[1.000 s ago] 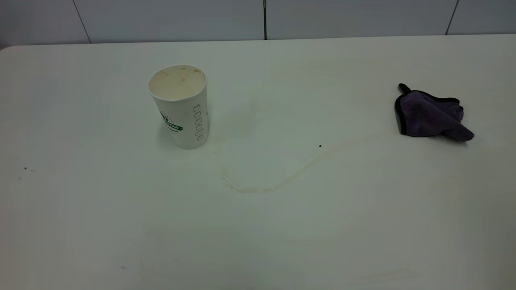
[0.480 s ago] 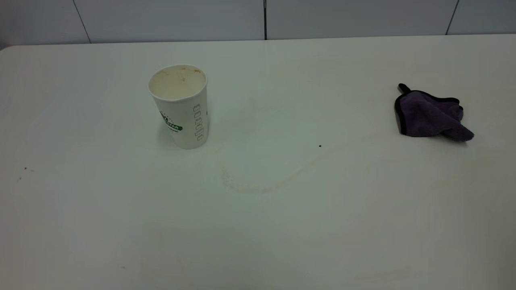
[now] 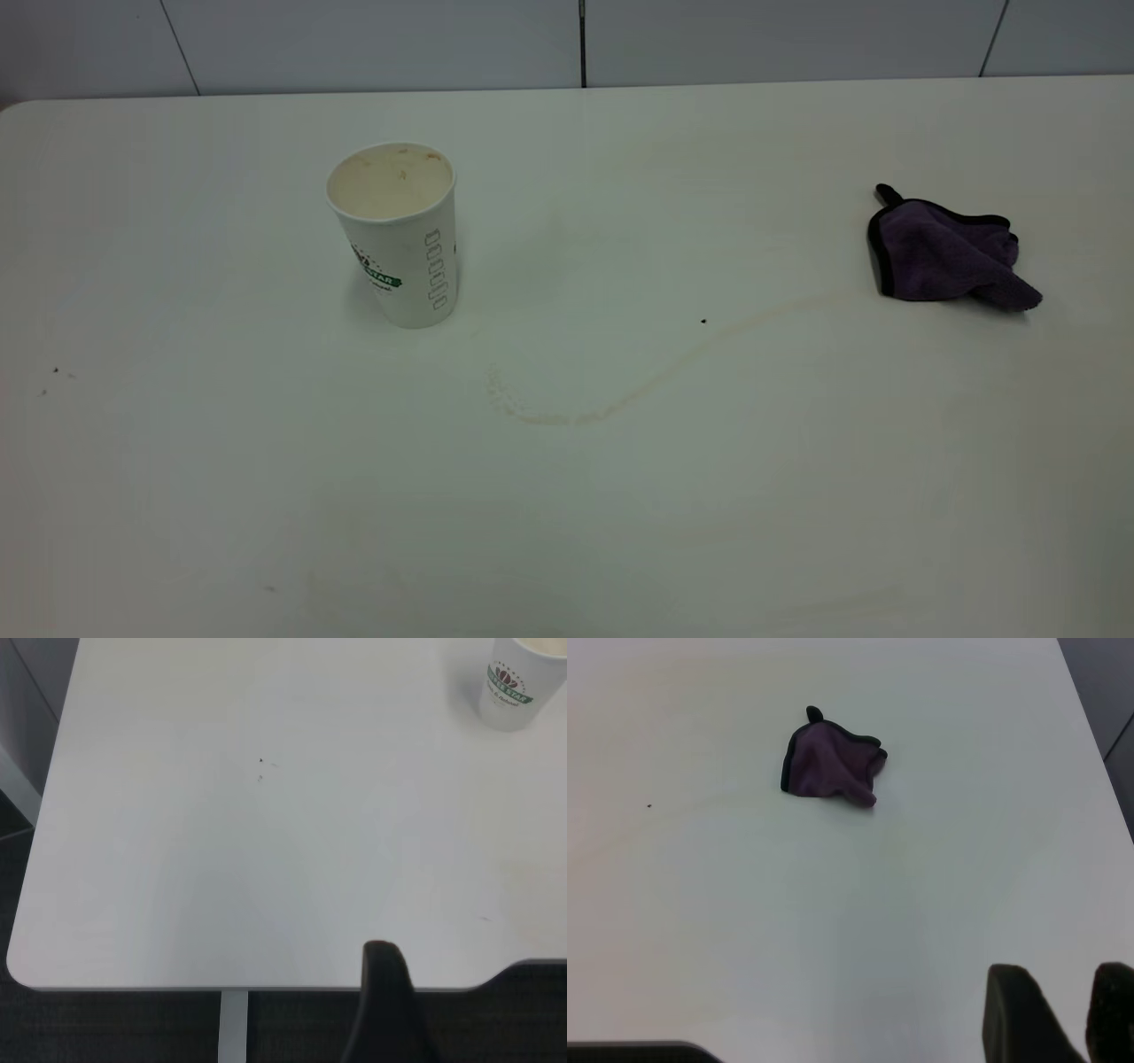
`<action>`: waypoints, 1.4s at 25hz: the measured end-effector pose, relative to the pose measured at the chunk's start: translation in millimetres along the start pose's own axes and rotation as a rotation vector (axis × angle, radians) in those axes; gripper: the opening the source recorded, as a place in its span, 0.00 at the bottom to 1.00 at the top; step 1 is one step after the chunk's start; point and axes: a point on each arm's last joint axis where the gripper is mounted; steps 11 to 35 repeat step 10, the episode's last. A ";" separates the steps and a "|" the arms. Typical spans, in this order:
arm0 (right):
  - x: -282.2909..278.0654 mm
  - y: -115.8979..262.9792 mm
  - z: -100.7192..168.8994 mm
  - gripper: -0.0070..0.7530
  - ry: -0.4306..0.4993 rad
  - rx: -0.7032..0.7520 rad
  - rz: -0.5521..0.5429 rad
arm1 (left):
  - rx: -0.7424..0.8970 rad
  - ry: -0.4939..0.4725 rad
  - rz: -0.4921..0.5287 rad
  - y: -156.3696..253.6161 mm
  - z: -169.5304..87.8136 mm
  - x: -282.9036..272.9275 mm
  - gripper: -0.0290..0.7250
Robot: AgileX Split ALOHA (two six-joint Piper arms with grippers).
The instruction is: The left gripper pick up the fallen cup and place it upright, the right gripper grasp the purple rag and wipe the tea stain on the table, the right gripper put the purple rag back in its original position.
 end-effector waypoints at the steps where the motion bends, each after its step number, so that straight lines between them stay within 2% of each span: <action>1: 0.0 0.0 0.0 0.31 0.000 0.000 0.000 | 0.000 0.000 0.000 0.0 0.0 0.0 0.76; 35: 0.0 0.1 0.0 0.32 0.000 0.000 0.001 | 0.000 0.000 0.000 0.0 0.0 0.0 0.76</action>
Point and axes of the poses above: a point on each arm's last joint axis where the gripper is mounted, x pointing out along that axis toward the gripper, z along the wrist's bending axis when the last joint is at zero, y = z × x, and after that the axes turned 11 degrees about x, right-handed
